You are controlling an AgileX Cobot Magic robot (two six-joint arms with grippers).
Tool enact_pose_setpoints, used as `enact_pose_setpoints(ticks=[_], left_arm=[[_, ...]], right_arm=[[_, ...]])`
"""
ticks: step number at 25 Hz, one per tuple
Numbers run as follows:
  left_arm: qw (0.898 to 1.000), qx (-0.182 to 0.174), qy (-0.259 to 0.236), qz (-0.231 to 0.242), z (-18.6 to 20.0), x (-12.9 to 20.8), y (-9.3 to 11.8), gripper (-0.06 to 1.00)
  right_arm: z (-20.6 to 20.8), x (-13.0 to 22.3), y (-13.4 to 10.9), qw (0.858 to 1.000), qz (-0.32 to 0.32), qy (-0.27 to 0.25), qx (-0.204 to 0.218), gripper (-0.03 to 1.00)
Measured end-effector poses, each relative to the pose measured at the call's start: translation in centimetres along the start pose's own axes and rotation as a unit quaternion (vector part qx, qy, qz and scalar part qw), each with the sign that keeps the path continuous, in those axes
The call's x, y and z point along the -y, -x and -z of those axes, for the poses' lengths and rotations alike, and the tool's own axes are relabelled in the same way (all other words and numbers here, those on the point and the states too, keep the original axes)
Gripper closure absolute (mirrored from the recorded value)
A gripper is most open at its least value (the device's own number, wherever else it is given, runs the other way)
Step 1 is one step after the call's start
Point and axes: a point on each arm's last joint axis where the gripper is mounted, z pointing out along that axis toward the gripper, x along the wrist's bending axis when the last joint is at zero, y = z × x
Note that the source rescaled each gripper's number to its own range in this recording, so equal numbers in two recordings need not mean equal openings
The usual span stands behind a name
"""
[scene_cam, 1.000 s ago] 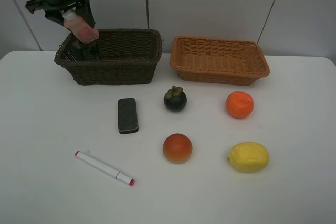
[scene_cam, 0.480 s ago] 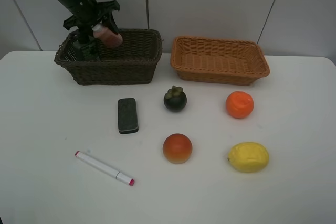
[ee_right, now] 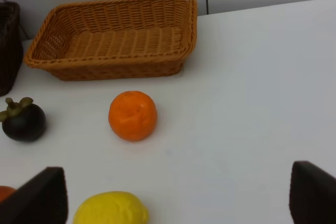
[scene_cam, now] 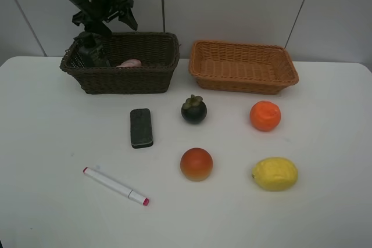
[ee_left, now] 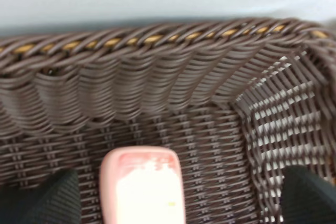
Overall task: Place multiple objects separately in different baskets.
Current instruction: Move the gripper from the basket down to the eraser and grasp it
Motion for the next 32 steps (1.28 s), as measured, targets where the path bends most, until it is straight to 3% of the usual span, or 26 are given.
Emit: enact_pose_setpoints(ticks=[7, 11, 13, 20, 25, 32], left_arm=[[0.999, 0.022, 0.027, -0.009, 4.0, -1.9, 1.9, -0.06], [0.999, 0.048, -0.014, -0.007, 8.0, -2.7, 3.9, -0.06], [0.998, 0.044, -0.044, -0.001, 9.4, -2.7, 4.4, -0.06], [0.999, 0.026, -0.021, 0.017, 13.0, -3.2, 6.2, -0.06], [0.998, 0.022, -0.066, -0.013, 13.5, 0.1, 10.3, -0.06], [0.979, -0.064, -0.186, -0.047, 9.0, 8.4, 15.2, -0.06]], right_arm=[[0.0, 0.0, 0.0, 1.000, 0.000, 0.000, 0.000, -0.02], [0.0, 0.0, 0.0, 1.000, 0.000, 0.000, 0.000, -0.02], [0.0, 0.0, 0.0, 1.000, 0.000, 0.000, 0.000, -0.02], [0.0, 0.0, 0.0, 1.000, 0.000, 0.000, 0.000, -0.02], [0.0, 0.0, 0.0, 1.000, 0.000, 0.000, 0.000, -0.02], [0.0, 0.0, 0.0, 1.000, 0.000, 0.000, 0.000, -0.02]])
